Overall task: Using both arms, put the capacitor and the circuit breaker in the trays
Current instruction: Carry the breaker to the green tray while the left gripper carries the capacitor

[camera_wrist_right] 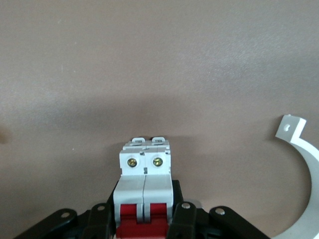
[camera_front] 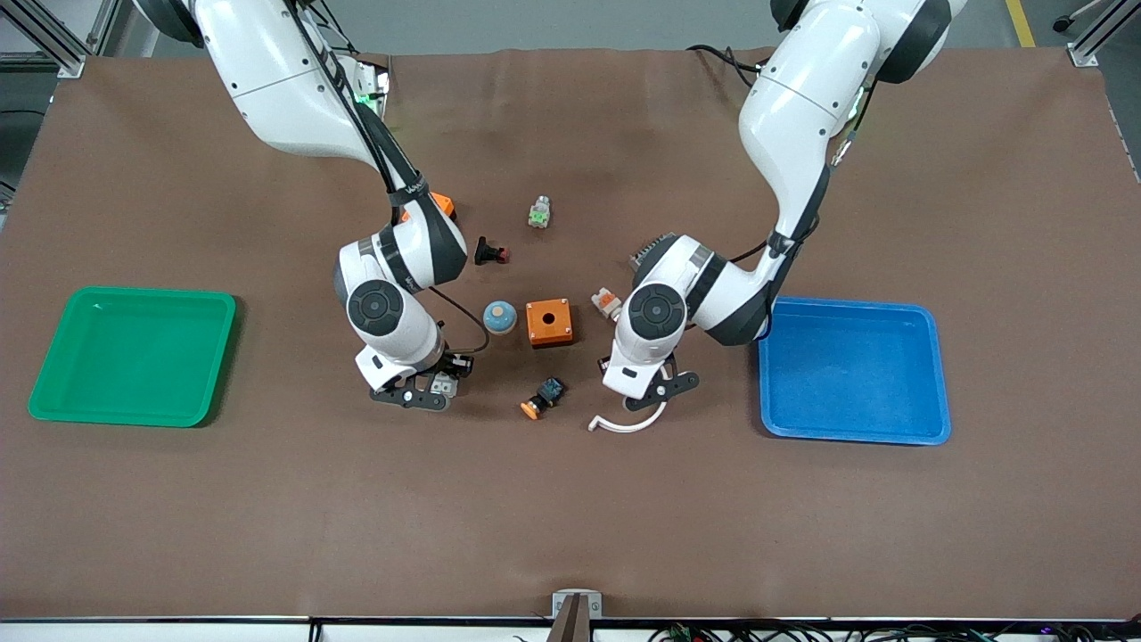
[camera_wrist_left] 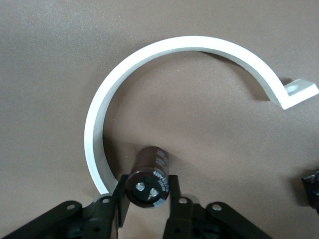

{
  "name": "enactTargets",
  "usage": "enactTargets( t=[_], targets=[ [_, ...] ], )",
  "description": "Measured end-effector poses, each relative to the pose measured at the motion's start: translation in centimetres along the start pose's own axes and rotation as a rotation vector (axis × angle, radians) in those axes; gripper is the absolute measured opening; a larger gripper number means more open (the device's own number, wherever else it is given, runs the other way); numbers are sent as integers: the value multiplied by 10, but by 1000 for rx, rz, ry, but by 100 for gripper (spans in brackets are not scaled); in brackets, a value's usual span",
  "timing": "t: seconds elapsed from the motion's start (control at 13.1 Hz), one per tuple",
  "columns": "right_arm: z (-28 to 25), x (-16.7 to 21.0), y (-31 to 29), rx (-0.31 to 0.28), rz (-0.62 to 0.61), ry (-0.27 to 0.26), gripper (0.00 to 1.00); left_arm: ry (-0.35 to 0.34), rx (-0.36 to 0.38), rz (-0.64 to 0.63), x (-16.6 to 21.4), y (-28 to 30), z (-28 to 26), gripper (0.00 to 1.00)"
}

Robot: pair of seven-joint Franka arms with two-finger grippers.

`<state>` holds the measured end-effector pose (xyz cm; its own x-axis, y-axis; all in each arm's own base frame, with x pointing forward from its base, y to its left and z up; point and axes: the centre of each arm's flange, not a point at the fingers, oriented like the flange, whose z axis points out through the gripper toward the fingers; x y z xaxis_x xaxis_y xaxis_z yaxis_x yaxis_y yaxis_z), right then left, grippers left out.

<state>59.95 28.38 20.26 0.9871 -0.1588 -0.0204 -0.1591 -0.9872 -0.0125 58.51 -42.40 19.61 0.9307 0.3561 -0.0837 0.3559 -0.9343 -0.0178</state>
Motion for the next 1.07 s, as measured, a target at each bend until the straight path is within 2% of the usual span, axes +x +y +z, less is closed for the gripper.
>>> enactTargets(
  t=[0.15, 0.38, 0.53, 0.69, 0.84, 1.07],
  targets=[
    [-9, 11, 13, -15, 23, -12, 40, 3, -5, -3, 1, 0, -1, 34],
    [-85, 53, 66, -29, 77, -62, 40, 18, -28, -30, 14, -3, -15, 33],
    [-139, 83, 148, -13, 67, -68, 40, 28, -41, -44, 23, -8, -31, 33],
    [-165, 102, 246, -20, 40, -75, 40, 17, -22, -56, 28, -17, -50, 33],
    [-166, 111, 346, -32, 6, -81, 40, -3, 9, -80, 38, -33, -77, 33],
    [-152, 100, 474, -13, -19, -92, 40, -36, 49, -113, 64, -74, -101, 33]
  ],
)
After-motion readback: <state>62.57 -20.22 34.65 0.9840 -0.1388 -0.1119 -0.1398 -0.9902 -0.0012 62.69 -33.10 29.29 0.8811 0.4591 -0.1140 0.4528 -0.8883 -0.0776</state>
